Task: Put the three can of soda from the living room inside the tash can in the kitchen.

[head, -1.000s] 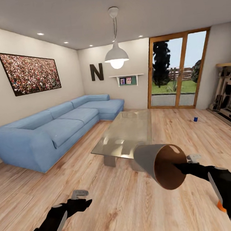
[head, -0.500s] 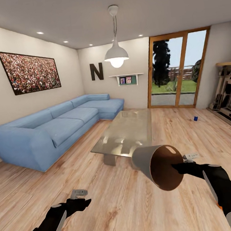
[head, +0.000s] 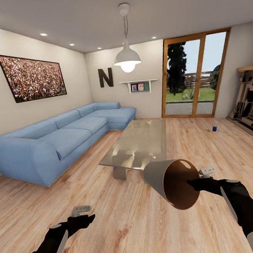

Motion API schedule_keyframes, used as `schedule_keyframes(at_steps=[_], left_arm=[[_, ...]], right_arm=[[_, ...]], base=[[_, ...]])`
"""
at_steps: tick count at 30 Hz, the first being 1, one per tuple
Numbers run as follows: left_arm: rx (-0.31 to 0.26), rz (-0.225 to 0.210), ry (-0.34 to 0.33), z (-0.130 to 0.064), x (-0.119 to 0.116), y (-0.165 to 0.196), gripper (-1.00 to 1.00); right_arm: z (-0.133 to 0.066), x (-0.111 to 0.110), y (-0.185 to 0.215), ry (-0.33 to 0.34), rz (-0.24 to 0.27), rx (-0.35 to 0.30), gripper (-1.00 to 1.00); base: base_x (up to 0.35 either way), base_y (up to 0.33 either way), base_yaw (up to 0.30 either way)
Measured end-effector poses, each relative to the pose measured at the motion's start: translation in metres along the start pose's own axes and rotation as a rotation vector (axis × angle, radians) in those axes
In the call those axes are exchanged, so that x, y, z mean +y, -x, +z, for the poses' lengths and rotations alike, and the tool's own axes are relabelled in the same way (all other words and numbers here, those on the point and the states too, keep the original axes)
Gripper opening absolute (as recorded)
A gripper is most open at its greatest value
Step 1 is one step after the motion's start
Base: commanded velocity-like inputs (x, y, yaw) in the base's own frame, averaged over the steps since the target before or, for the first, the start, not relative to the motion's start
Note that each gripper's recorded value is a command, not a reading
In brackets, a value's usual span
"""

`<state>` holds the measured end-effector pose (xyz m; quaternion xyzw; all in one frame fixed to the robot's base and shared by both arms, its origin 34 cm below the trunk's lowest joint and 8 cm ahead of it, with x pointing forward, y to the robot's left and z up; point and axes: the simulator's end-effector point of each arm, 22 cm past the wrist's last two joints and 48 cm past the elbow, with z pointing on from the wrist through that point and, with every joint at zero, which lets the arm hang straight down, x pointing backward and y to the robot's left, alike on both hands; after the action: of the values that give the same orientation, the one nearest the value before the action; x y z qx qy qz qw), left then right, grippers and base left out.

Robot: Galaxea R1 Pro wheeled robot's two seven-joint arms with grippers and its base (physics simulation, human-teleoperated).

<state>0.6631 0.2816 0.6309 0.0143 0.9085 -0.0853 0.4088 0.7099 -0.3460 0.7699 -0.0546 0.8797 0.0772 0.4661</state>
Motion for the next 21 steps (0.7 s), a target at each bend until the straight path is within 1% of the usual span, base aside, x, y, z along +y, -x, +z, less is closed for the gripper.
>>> schedule_keyframes(at_steps=[5,7,8,9,12,21], left_arm=[[-0.003,0.0,0.001,0.005,0.002,-0.007,1.0],[0.004,-0.001,0.002,0.008,0.003,-0.014,1.0],[0.009,-0.003,0.001,0.01,0.003,-0.018,1.0],[0.031,-0.009,0.002,0.013,0.004,-0.03,1.0],[0.047,-0.013,0.002,0.018,0.005,-0.045,1.0],[0.049,-0.001,0.003,0.029,0.006,-0.065,1.0]], right_arm=[[0.004,-0.001,-0.008,0.0,-0.001,0.0,-1.0],[0.006,-0.001,-0.012,-0.001,-0.001,0.0,-1.0],[0.007,-0.002,-0.014,-0.001,-0.001,0.0,-1.0],[0.007,-0.002,-0.015,-0.002,0.0,-0.001,-1.0],[0.01,-0.003,-0.02,-0.003,0.001,-0.001,-1.0],[0.017,-0.005,-0.036,-0.004,0.002,-0.002,-1.0]], base=[[0.0,0.0,0.0],[0.0,0.0,0.0],[0.0,0.0,0.0],[0.0,0.0,0.0],[0.0,0.0,0.0],[0.0,0.0,0.0]])
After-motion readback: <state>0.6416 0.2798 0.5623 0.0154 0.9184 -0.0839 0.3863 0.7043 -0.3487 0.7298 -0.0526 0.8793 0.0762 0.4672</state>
